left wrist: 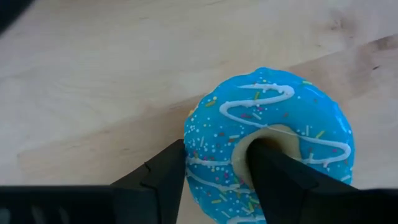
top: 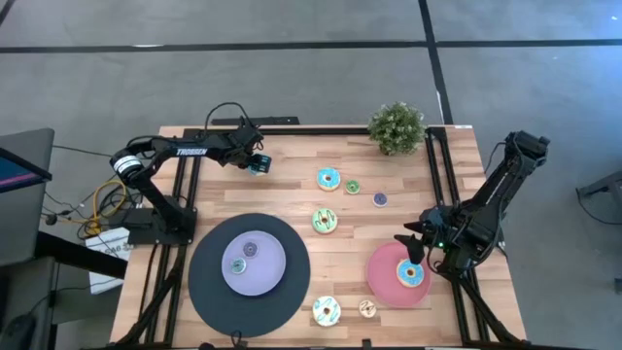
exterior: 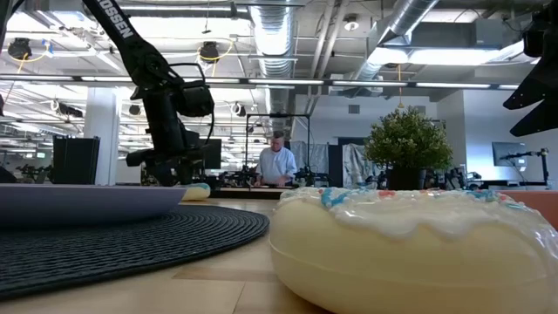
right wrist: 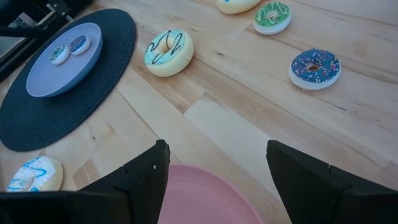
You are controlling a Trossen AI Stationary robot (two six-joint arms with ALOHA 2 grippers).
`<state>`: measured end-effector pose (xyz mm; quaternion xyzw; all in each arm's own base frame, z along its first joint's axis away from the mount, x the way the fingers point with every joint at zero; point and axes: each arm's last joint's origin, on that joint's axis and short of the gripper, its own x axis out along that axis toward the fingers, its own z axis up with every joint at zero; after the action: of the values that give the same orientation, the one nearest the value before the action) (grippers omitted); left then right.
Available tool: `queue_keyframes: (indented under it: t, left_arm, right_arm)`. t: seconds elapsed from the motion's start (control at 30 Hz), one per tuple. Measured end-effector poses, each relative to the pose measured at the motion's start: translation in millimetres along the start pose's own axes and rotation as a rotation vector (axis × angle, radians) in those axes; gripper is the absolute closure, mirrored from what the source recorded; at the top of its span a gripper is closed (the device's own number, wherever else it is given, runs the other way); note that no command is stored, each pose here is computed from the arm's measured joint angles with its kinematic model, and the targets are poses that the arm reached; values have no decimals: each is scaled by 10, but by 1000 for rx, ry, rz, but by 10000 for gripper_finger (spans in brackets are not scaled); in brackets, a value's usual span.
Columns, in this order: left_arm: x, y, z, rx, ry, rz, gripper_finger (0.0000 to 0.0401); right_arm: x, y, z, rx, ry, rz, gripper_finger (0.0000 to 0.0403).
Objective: Pick & Place donuts
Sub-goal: Put the left large blue donut on the pink plate
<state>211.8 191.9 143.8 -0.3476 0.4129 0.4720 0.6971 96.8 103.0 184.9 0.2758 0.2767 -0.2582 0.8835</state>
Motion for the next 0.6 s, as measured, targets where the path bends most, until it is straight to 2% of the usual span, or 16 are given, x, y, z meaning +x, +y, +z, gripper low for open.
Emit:
queue_keyframes:
  t: [0.2,0.6]
  left_arm:
    - [-6,-34,-18,-9,0,-5,258]
    - [-33,-203,-116,52,10,-47,281]
  right_arm:
    - [0,0,0,0,0,0,143]
    - [0,0,0,0,1,0,143]
